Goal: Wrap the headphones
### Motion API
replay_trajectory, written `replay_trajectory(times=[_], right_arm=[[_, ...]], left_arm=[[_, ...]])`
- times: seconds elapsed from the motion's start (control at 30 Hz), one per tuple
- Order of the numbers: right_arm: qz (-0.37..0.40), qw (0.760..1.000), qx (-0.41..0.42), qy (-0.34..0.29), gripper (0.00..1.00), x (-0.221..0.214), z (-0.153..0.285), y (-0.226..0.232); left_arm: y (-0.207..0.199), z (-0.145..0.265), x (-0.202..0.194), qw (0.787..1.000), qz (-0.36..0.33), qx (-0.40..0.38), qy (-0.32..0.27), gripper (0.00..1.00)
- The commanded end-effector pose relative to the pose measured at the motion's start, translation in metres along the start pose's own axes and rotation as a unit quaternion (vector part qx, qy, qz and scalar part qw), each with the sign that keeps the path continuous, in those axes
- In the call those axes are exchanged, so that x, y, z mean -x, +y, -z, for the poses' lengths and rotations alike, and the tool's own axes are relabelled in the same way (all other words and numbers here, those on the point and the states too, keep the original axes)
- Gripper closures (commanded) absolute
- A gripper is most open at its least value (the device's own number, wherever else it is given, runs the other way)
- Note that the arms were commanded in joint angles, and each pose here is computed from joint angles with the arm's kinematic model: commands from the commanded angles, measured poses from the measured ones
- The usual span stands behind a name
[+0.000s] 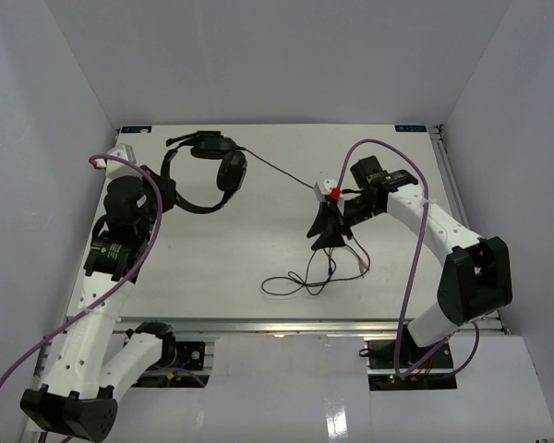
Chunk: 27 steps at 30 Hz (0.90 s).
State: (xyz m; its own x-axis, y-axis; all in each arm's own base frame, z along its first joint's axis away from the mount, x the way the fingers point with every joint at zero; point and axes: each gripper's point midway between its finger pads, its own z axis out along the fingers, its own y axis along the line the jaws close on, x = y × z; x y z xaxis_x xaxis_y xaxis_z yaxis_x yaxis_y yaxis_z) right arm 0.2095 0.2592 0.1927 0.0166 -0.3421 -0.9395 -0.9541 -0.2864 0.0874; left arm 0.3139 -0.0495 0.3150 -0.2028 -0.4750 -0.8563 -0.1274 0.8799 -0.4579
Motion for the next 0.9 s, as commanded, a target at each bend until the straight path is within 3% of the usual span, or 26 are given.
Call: replay_trajectory(times=[0.0, 0.5, 0.87], right_arm=[[0.003, 0.999, -0.019, -0.032, 0.53, 0.015, 0.012, -0.004], [-0.054, 0.997, -0.05, -0.001, 0.51, -0.003, 0.006, -0.033], [-0.068, 0.996, -0.062, -0.004, 0.51, -0.001, 0.007, -0.048]], left_arm=[[-0.012, 0.018, 0.01, 0.998, 0.039, -0.038, -0.02, 1.0], [-0.067, 0.038, 0.015, 0.983, 0.007, -0.184, 0.012, 1.0], [-0.067, 0.052, 0.009, 0.979, -0.011, -0.203, 0.019, 1.0]])
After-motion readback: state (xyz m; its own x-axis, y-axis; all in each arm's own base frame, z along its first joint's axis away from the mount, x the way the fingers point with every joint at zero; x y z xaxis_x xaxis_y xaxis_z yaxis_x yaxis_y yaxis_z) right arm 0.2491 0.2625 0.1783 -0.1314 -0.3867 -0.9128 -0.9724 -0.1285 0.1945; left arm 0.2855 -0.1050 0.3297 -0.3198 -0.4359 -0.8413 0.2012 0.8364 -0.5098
